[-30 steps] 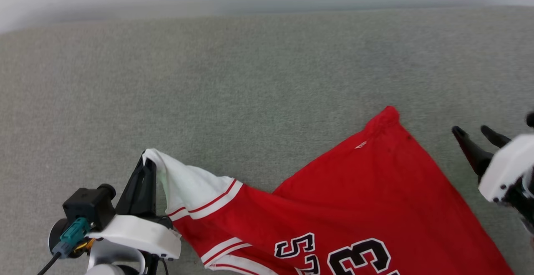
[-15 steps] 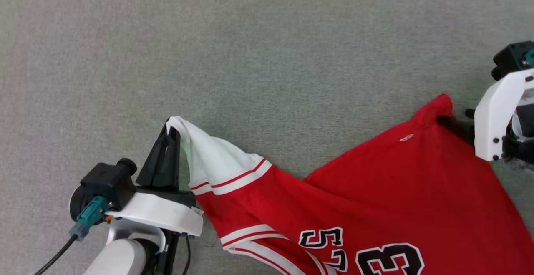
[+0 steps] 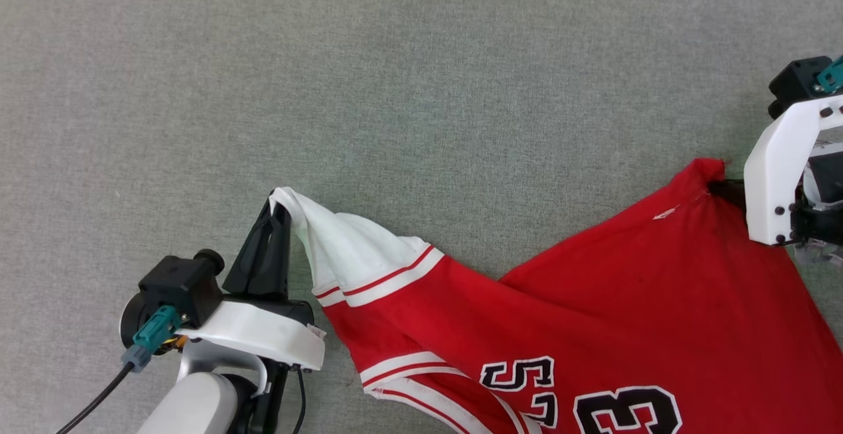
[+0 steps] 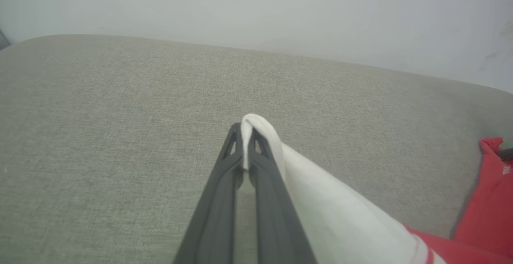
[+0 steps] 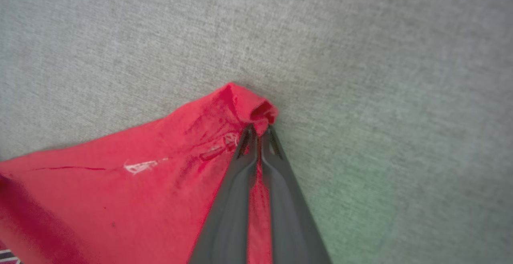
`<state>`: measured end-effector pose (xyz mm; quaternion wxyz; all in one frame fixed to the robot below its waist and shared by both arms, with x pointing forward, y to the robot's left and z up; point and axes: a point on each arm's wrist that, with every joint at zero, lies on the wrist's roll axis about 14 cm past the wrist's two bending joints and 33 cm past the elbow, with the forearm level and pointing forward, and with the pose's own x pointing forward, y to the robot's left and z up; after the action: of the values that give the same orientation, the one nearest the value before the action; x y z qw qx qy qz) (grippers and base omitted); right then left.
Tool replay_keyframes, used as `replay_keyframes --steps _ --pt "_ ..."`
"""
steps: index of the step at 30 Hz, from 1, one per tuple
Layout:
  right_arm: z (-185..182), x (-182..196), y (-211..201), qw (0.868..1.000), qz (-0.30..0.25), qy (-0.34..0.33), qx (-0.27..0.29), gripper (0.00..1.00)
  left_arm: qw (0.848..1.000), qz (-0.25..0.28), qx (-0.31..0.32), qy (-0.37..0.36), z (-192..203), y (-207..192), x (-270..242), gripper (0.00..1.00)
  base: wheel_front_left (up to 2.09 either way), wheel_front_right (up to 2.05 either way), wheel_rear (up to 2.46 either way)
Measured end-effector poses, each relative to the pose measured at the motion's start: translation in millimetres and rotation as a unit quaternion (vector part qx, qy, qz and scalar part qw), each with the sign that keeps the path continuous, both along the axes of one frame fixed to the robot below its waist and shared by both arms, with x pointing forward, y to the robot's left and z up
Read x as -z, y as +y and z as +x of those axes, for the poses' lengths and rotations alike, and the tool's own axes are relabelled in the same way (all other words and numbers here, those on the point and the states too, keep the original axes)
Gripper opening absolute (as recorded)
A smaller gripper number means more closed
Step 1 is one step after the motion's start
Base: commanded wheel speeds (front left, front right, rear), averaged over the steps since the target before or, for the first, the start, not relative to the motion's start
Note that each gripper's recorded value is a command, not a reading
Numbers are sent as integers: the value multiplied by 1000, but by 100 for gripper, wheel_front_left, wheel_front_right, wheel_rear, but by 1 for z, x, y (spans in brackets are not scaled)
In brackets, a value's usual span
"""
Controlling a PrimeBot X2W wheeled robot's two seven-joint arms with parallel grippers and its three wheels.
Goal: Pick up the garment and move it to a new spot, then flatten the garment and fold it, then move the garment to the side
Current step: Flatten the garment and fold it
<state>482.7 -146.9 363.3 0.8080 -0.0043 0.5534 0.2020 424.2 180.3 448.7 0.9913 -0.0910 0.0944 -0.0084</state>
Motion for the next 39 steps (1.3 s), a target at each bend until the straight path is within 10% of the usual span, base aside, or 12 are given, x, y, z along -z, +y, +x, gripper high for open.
replay_keyframes --steps 19,39 --pt "2 -116 -47 972 -1 -218 90 0 993 14 3 -114 33 33 -100 0 0 0 0" --pt "70 -277 -87 865 -21 -484 131 0 962 59 38 -265 154 10 -258 0 0 0 0"
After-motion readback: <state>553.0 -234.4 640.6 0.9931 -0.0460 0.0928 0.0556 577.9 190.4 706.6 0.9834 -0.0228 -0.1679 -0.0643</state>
